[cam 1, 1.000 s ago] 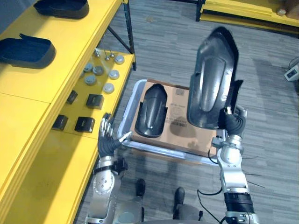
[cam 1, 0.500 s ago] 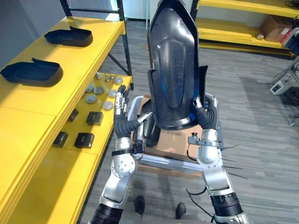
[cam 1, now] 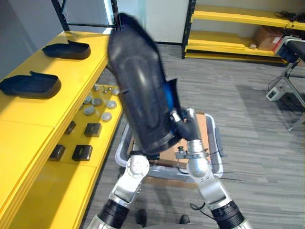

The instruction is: Walk over and take plastic housings, then place them on the shelf

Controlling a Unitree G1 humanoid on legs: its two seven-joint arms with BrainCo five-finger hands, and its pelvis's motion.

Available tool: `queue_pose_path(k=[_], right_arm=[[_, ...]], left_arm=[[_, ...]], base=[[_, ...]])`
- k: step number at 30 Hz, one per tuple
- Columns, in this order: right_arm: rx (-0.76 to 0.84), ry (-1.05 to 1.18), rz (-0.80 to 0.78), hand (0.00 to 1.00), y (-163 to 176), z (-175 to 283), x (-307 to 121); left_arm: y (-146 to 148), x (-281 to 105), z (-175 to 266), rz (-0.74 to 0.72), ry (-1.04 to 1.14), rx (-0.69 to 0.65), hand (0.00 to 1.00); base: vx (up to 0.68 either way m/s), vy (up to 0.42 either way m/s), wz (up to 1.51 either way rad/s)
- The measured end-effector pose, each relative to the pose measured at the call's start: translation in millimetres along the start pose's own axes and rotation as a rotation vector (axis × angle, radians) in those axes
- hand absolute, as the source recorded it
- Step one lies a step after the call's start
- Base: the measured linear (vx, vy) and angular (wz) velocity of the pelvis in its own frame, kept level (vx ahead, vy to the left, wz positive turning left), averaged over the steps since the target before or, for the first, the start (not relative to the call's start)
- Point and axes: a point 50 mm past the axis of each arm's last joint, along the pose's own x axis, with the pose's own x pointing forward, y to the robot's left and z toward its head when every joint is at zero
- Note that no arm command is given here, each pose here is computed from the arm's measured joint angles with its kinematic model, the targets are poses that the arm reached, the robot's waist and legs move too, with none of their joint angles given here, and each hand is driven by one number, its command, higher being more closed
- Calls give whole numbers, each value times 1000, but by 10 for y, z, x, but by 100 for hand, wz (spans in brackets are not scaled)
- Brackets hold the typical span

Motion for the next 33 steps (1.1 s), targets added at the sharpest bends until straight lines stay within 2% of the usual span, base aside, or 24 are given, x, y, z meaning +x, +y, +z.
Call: queue_pose_path(k=[6, 13, 17, 28, 33], right_arm=[[-151, 157, -164, 100, -439, -381, -20], [-205, 211, -264, 100, -670, -491, -57], [-243, 228, -307, 100, -795, -534, -65], [-386, 220, -252, 100, -857, -593, -52], [-396, 241, -186, 100, -721, -652, -31]], left_arm=[[227, -13, -48, 92, 19, 16, 0], [359, -127, -95, 132, 50, 15, 0], [478, -207, -69, 163, 49, -47, 0], [466, -267, 24, 116, 42, -313, 0], [357, -287, 29, 61, 53, -349, 0]], base=[[-34, -3, -1], [0, 0, 2], [0, -2, 7], [0, 0, 0], [0, 0, 0]])
